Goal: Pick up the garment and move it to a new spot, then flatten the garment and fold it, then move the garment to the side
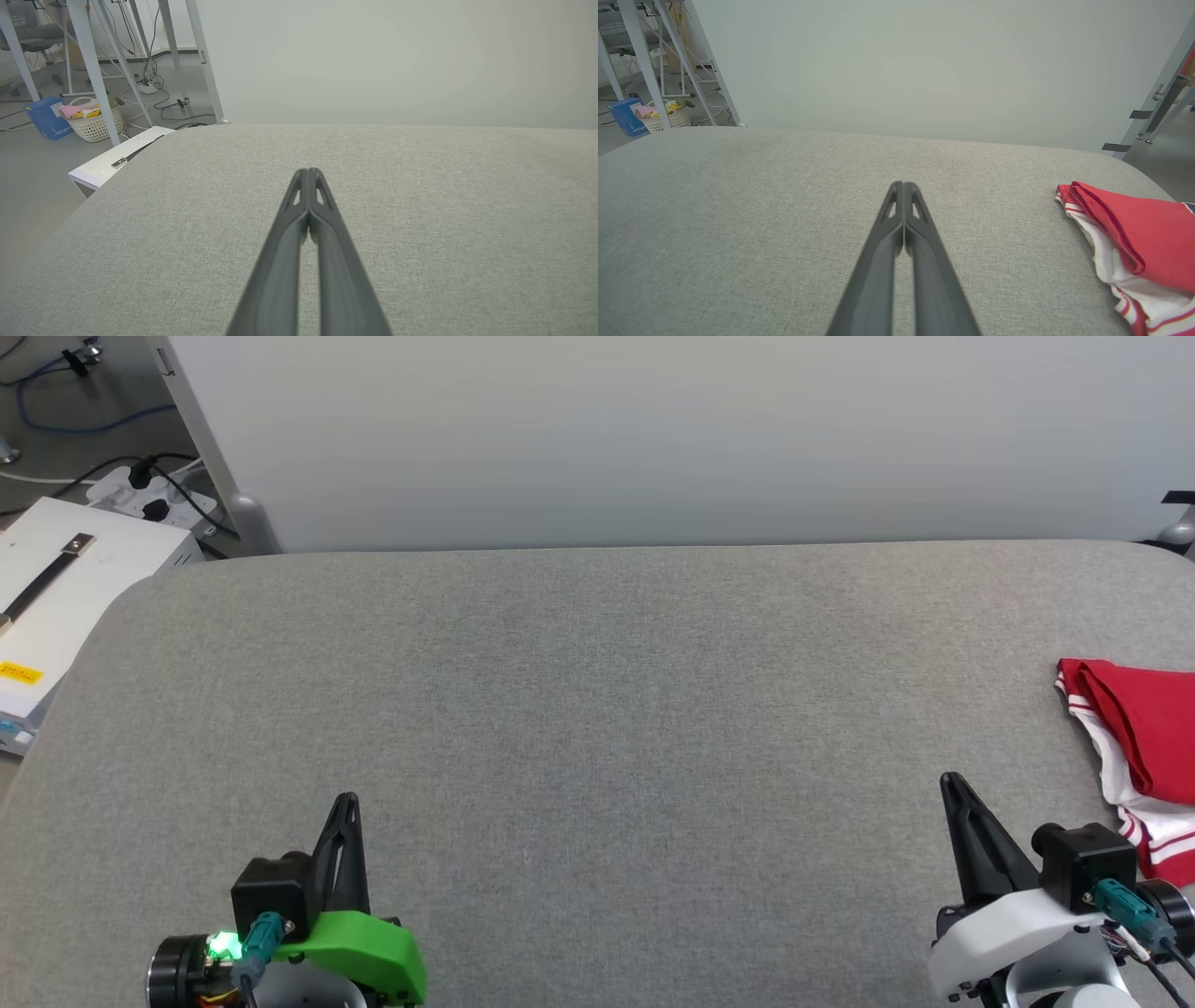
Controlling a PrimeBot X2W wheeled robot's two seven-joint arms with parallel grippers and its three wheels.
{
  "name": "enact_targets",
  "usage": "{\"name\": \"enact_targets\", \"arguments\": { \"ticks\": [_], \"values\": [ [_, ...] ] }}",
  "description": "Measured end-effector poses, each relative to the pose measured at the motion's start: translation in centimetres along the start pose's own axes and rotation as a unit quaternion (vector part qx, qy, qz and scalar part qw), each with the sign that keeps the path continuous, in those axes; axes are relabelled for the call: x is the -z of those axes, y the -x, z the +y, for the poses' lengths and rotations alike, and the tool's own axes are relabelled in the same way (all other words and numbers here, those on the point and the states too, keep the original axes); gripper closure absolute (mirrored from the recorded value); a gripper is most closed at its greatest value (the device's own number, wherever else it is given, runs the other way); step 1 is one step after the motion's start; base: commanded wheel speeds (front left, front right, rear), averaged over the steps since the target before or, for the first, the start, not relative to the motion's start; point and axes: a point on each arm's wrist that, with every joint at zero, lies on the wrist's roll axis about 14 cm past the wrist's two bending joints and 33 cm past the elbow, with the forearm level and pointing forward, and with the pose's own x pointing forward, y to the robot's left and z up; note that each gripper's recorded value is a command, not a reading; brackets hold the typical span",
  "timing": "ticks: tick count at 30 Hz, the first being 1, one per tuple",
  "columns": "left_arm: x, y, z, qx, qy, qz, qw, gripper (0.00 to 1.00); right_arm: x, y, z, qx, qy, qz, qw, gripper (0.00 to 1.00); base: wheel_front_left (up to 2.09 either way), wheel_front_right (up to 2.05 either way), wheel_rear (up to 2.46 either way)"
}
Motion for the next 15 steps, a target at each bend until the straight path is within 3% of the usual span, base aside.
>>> {"name": "enact_targets", "arguments": {
  "ticks": [15],
  "values": [
    [-0.34, -0.30, 0.15, -0.002, -0.009, 0.003, 1.000, 1.00, -0.10, -0.29, 0.27, -0.003, 0.010, 0.007, 1.000, 1.00, 0.00, 0.00, 0.00]
  ]
}}
